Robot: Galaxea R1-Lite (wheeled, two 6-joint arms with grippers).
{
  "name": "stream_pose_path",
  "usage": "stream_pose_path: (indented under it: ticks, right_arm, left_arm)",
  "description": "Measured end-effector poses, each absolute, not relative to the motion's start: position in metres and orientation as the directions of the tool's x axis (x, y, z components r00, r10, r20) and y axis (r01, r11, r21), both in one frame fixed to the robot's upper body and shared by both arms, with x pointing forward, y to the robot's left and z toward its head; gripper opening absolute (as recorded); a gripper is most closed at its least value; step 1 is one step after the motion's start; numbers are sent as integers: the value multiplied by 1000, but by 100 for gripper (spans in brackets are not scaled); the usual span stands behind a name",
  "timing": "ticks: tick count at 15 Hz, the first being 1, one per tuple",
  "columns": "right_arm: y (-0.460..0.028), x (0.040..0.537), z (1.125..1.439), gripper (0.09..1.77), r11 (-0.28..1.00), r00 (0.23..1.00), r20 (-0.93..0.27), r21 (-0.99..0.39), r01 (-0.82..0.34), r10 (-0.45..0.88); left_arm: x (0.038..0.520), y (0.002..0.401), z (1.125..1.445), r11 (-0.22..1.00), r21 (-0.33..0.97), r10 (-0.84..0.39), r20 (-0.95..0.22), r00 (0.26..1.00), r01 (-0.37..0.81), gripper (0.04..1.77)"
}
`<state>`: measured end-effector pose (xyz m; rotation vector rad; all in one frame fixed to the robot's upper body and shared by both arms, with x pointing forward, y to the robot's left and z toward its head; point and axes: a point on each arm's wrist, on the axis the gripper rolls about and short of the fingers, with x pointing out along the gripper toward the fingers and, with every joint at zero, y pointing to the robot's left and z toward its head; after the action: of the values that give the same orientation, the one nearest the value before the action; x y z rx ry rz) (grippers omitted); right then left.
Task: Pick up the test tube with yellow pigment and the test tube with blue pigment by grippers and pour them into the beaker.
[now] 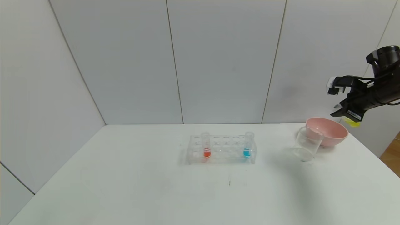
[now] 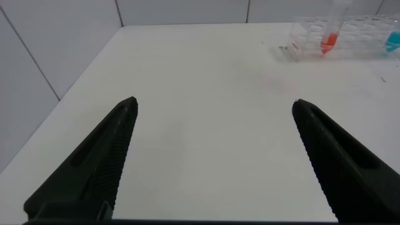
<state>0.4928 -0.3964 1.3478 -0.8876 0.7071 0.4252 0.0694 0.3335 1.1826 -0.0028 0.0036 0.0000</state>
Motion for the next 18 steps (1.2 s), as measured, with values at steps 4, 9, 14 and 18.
stream_pose_path:
  ticks: [4, 9, 14, 18]
  right_arm:
    - [-384, 490, 1348, 51, 533, 671, -742, -565, -630, 7]
    - [-372, 484, 1349, 51, 491, 635, -772, -570, -659, -45]
    - [-363, 482, 1344, 51, 437, 595, -797, -574, -692, -106]
    - [-356, 482, 1348, 51, 362, 606, -784, -608, -707, -133]
  left_arm:
    - [69, 334, 1183, 1000, -3, 0, -4, 1000, 0, 176]
    - [69, 334, 1183, 1000, -2, 0, -4, 1000, 0, 176]
    - [69, 334, 1183, 1000, -3, 0, -4, 1000, 0, 176]
    - [69, 334, 1183, 1000, -3, 0, -4, 1000, 0, 176]
